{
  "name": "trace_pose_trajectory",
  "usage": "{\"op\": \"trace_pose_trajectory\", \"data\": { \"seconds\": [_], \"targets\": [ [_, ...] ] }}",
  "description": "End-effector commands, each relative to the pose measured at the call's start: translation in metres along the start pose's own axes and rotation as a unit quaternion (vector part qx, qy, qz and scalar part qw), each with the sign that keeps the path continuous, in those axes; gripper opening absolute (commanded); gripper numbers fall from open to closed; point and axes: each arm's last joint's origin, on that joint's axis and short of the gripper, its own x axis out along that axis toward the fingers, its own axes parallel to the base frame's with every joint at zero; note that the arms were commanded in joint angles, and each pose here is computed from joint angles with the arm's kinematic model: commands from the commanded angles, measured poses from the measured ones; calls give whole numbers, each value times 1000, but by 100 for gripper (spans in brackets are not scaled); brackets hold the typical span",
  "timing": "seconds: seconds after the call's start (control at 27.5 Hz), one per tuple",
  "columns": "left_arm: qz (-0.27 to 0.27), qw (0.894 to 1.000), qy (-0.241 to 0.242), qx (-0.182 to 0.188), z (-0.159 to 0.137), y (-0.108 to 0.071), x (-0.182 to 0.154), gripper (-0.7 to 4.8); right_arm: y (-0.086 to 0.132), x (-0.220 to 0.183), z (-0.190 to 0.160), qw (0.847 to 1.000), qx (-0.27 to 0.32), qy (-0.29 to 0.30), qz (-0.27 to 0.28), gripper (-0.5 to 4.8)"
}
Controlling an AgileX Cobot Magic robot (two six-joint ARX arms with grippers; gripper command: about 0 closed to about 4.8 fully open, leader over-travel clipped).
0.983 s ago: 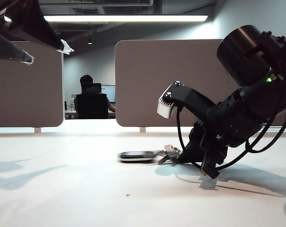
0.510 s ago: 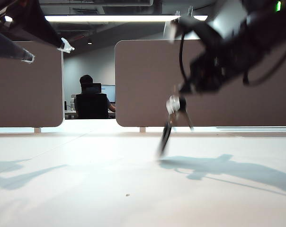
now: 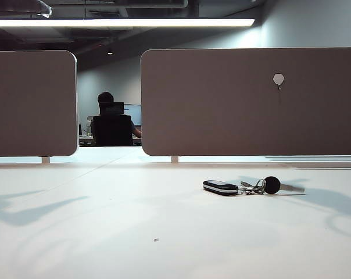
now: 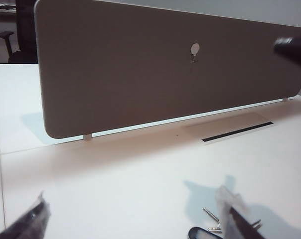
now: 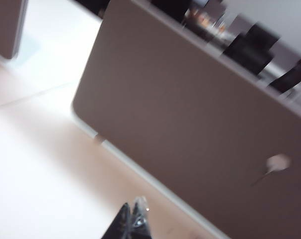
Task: Hang the bunch of keys on the hook.
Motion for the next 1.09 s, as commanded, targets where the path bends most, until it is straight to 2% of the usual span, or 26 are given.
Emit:
{"op": "trace_pose_trajectory", "data": {
  "seconds": [0.04,0.11,0.15,0.25,0.36,0.47,0.58,0.8,0.87,1.09],
  "targets": [
    [-14,1000,20,-4,-2,-1,0,479,14,2,-23,996,55,67,35,-7],
    [-13,999,34,-8,-5,-1,0,479,25,2,-42,990,76,107,55,-7],
    [-12,999,46,-11,-8,-1,-1,479,38,3,-62,984,85,132,84,-7],
    [-11,998,67,-16,-12,-1,-1,479,62,2,-101,975,92,153,135,-7],
    [-9,997,78,-18,-14,0,-1,479,79,0,-132,967,106,181,147,-7],
    [-9,997,78,-18,-14,0,-1,479,88,4,-149,958,106,214,158,6],
    [-9,997,78,-16,-14,0,-1,479,98,18,-166,952,106,237,163,225],
    [-7,996,90,-13,-16,0,-2,479,105,32,-179,952,115,240,152,219],
    [-6,995,97,-5,-18,0,-2,479,105,35,-180,954,118,238,142,198],
    [-6,995,101,-6,-19,0,-2,479,106,38,-183,951,149,246,117,198]
  ]
}}
